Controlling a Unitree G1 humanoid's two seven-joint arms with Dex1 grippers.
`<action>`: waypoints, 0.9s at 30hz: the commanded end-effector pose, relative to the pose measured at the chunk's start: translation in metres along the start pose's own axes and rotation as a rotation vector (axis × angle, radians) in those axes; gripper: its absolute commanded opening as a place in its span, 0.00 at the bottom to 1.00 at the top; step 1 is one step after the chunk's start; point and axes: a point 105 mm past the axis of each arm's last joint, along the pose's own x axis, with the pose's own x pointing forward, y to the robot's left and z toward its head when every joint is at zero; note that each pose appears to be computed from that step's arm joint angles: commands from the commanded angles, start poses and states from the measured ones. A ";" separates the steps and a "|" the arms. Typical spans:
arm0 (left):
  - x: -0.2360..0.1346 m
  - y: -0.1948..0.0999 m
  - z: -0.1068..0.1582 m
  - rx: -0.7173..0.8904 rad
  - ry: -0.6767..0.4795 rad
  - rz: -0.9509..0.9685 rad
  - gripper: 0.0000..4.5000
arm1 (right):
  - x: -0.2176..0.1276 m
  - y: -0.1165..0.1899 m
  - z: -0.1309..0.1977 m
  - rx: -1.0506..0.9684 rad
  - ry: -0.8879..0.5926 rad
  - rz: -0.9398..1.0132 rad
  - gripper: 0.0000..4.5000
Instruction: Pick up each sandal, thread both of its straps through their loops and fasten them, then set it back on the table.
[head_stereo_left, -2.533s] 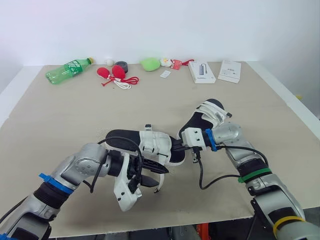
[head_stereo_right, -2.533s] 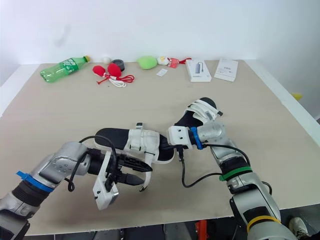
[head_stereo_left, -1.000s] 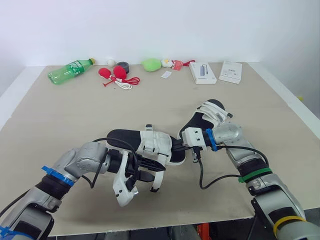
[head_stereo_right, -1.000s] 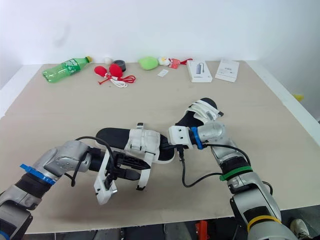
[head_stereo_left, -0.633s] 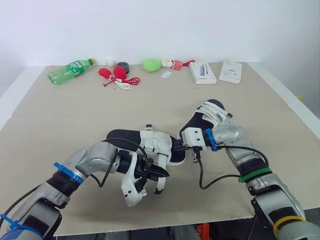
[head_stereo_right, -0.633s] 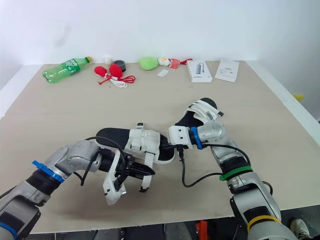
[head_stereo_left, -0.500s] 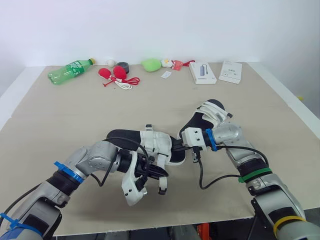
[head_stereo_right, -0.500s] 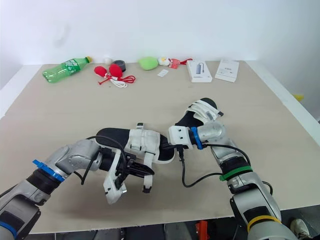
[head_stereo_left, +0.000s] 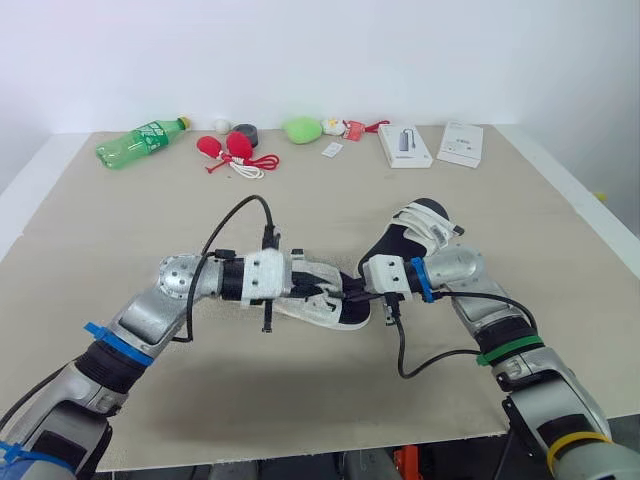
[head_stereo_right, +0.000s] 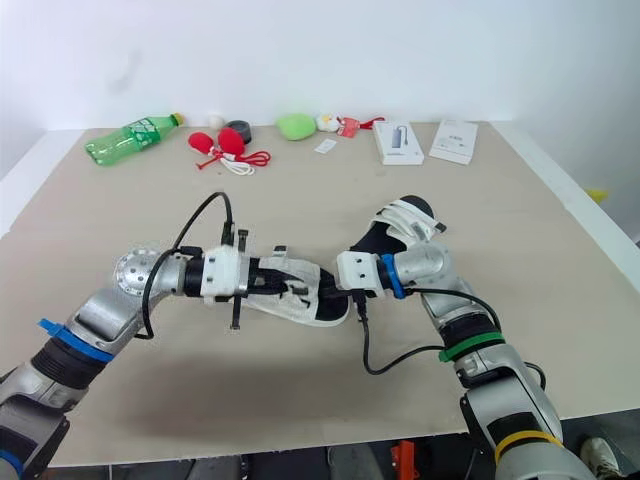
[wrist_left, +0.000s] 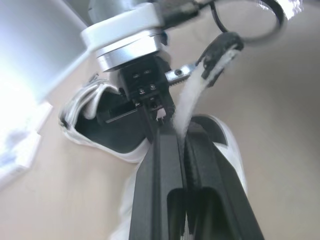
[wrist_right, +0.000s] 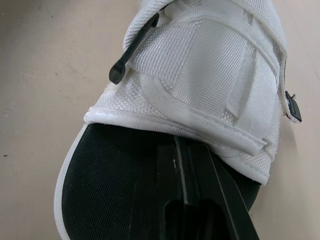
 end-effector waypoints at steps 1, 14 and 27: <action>0.000 0.032 0.017 -0.352 -0.086 0.089 0.01 | 0.003 0.018 -0.027 0.072 0.102 0.064 0.00; 0.014 0.057 -0.012 -0.582 0.004 0.197 0.01 | 0.000 0.018 -0.028 0.071 0.105 0.049 0.00; 0.026 0.040 0.032 -0.597 -0.115 0.074 0.01 | 0.000 0.018 -0.029 0.078 0.108 0.045 0.00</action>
